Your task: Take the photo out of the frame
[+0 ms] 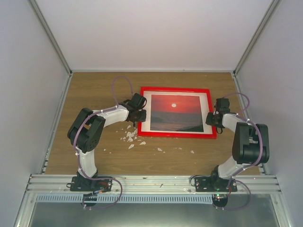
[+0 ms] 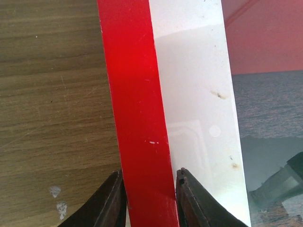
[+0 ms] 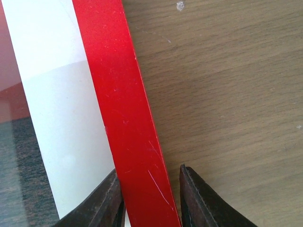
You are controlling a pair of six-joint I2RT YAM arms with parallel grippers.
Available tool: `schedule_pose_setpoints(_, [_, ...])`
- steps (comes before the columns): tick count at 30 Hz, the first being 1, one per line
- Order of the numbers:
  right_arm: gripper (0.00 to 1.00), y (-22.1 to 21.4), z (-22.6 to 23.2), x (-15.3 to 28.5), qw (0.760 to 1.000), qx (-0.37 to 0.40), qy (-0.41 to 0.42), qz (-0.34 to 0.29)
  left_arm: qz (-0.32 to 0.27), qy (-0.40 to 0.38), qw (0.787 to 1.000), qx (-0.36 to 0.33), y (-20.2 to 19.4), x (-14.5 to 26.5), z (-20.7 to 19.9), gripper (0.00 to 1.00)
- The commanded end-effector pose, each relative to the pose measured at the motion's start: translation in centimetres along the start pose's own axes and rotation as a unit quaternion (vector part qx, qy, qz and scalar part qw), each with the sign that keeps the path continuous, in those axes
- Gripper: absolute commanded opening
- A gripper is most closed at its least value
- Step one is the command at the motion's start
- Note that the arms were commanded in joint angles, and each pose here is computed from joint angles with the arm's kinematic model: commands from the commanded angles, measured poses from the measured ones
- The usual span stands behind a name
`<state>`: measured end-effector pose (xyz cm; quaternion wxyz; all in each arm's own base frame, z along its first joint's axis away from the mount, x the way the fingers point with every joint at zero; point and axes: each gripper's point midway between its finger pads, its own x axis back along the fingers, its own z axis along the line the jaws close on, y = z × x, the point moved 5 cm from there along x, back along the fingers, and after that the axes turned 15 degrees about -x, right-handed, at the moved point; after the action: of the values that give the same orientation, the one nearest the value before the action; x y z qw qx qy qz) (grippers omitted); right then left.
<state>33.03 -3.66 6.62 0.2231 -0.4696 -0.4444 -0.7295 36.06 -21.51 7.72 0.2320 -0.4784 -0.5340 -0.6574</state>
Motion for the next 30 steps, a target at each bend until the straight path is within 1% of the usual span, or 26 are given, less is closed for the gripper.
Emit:
schedule_pose_setpoints(1, [0.16,0.6,-0.7,0.8,0.999,-0.027,-0.019,-0.022,-0.017,-0.012,1.0,-0.015,1.1,0.9,-0.6,0.22])
schedule_pose_setpoints(6, [0.1,1.4,-0.6,2.1,0.999,-0.03,-0.015,-0.042,-0.03,-0.005,0.999,-0.013,1.7,1.9,-0.4,0.16])
schedule_pose_setpoints(9, [0.07,1.8,-0.6,2.9,0.998,-0.034,-0.013,-0.057,-0.041,-0.001,0.999,-0.012,2.1,2.8,-0.3,0.14])
schedule_pose_setpoints(13, [0.05,2.3,-0.4,4.0,0.997,-0.037,-0.005,-0.074,-0.051,0.004,0.999,-0.01,2.3,3.6,-0.1,0.13])
schedule_pose_setpoints(16, [0.05,2.5,-0.1,4.5,0.996,-0.037,0.008,-0.079,-0.058,0.007,0.998,-0.008,2.6,4.2,0.0,0.1])
schedule_pose_setpoints(21, [0.05,2.6,1.0,5.4,0.995,-0.034,0.038,-0.082,-0.066,0.018,0.998,-0.005,2.7,5.3,0.4,0.0])
schedule_pose_setpoints(23, [0.06,2.6,1.4,5.7,0.995,-0.032,0.047,-0.084,-0.07,0.023,0.997,-0.003,2.7,5.8,0.6,0.0])
schedule_pose_setpoints(26, [0.1,2.7,2.0,6.1,0.994,-0.027,0.061,-0.084,-0.079,0.025,0.997,0.004,2.7,6.8,1.0,0.0])
schedule_pose_setpoints(30, [0.11,2.7,2.6,6.3,0.994,-0.022,0.076,-0.081,-0.09,0.028,0.995,0.016,2.5,7.9,1.9,0.0])
